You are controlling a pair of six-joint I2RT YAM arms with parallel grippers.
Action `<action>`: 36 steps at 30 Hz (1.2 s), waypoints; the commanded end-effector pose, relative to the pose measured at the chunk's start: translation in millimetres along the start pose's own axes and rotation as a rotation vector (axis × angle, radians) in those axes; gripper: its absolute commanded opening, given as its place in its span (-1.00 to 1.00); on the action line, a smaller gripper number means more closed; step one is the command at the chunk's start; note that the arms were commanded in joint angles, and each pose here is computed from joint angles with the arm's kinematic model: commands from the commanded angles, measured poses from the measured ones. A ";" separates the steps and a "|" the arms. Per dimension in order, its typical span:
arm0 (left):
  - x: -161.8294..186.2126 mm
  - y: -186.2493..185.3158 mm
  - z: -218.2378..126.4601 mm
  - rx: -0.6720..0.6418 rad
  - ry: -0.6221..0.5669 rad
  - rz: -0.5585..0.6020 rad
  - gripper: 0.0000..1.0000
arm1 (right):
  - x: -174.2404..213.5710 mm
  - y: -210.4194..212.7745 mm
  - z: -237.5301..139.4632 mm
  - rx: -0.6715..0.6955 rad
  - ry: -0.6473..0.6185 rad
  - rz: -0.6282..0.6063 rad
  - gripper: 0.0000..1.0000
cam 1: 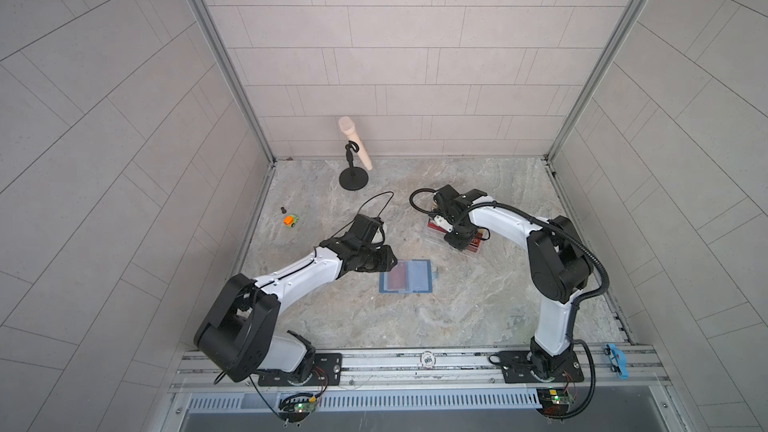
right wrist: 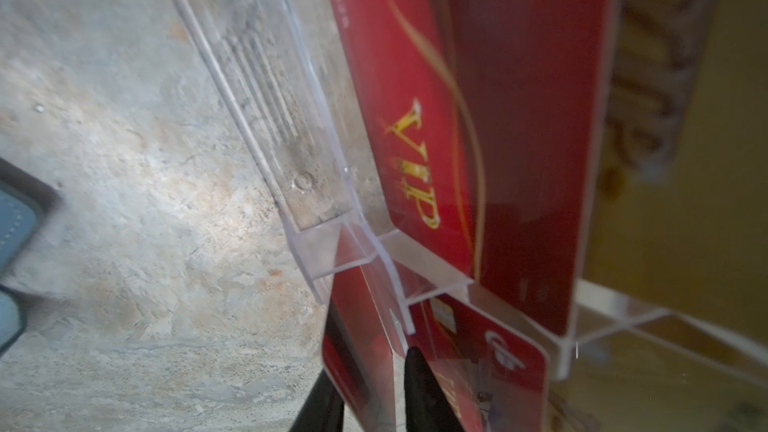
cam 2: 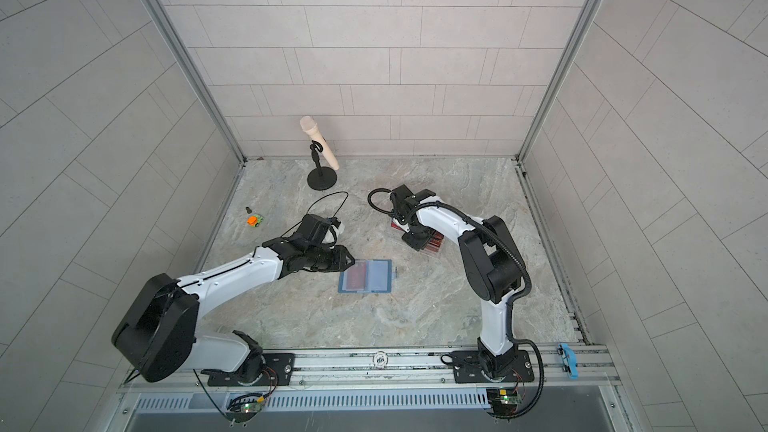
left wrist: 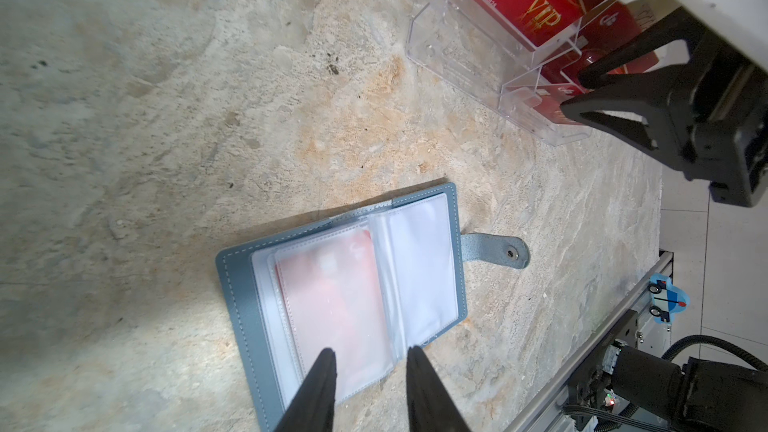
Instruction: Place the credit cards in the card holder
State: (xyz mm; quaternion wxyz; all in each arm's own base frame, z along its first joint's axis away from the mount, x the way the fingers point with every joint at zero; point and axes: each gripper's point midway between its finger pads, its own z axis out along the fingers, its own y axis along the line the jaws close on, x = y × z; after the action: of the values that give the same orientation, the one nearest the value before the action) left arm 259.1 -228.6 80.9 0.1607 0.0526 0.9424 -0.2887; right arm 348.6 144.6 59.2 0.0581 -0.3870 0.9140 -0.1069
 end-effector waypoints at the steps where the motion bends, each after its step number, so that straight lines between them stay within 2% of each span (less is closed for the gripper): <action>1: 1.9 3.7 -3.1 -0.015 0.002 -0.008 -0.32 | 4.6 -1.4 0.0 0.018 0.013 -0.025 -0.45; 7: 1.7 4.3 -3.4 -0.022 0.003 -0.010 -0.32 | 5.2 1.1 1.7 0.005 0.018 -0.034 -0.56; 11: 1.4 4.0 -4.3 -0.023 0.003 -0.010 -0.31 | 5.5 3.3 2.7 -0.008 0.024 -0.043 -0.81; 19: -0.9 2.7 -9.0 -0.036 0.006 0.001 -0.30 | 5.4 4.5 1.6 -0.017 0.024 -0.061 -0.82; 36: -8.8 -3.8 -12.5 -0.029 -0.005 0.014 -0.30 | 9.3 -4.4 -25.7 0.026 -0.019 -0.052 -1.00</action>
State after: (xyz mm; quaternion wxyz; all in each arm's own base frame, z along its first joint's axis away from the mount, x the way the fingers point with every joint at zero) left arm 258.8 -225.6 85.5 0.1531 0.0499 0.9475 -0.2762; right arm 344.7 145.7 65.1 0.0579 -0.4107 0.9041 -0.1027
